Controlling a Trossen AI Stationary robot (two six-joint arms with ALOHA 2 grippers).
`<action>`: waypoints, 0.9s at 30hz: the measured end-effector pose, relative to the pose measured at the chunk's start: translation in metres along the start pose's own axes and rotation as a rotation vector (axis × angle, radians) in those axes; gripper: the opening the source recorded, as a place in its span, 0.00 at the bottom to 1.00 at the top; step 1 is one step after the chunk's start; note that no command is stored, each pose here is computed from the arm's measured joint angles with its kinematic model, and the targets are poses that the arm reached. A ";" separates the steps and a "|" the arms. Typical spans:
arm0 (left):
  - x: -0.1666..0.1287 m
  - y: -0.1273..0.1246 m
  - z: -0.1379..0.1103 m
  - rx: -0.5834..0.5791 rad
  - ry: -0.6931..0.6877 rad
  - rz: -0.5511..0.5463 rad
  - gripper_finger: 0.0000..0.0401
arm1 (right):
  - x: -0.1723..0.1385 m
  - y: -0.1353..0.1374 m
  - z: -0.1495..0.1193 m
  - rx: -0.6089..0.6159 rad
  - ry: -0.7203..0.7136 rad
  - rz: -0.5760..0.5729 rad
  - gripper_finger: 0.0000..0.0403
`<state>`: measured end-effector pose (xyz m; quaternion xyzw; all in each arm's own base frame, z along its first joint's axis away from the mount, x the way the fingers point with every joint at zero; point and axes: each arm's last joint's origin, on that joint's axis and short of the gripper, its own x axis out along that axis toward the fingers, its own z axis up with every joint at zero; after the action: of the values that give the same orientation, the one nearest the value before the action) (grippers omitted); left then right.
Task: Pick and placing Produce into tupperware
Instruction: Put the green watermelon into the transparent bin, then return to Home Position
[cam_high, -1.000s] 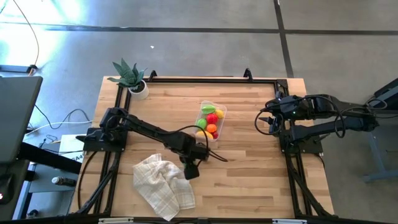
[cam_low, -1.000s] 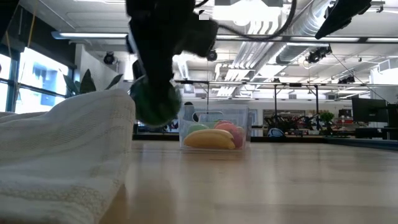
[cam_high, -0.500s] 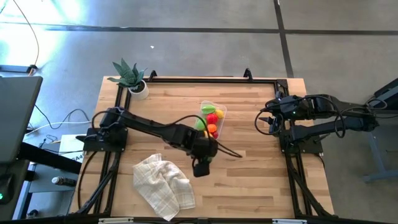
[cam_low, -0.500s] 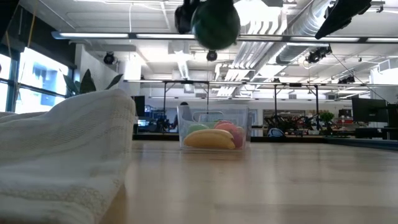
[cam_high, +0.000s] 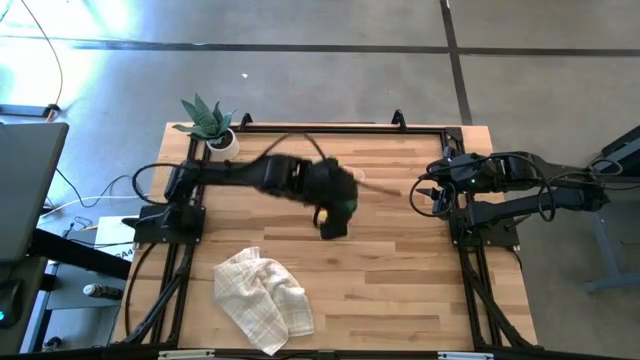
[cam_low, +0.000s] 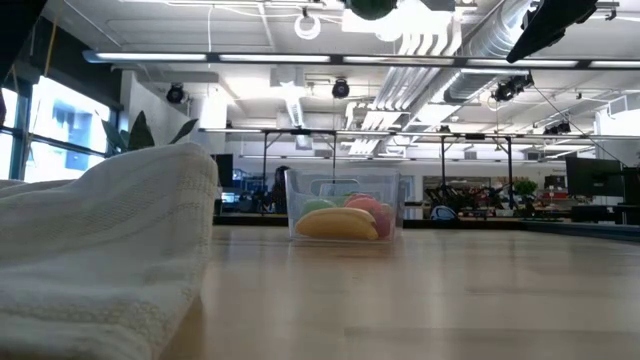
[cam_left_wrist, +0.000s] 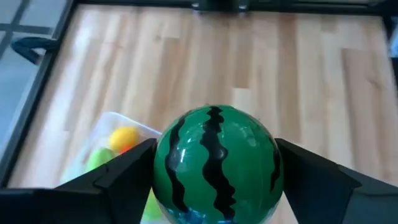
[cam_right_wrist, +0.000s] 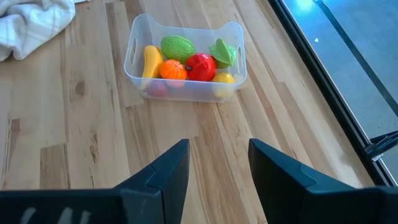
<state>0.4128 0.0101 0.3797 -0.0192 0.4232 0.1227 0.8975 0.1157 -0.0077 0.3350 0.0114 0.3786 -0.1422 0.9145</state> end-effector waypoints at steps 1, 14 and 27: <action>0.001 0.009 0.001 -0.001 0.001 0.005 0.76 | 0.000 0.000 0.000 0.000 0.000 0.000 0.39; 0.035 0.110 -0.011 0.113 0.075 -0.018 0.61 | 0.000 0.000 0.000 0.000 0.000 0.000 0.39; 0.101 0.120 -0.078 0.134 0.354 -0.067 0.45 | 0.000 0.000 0.000 0.001 0.000 0.000 0.39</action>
<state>0.3868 0.1365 0.2609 0.0054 0.5807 0.0588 0.8120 0.1157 -0.0077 0.3350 0.0116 0.3786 -0.1424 0.9145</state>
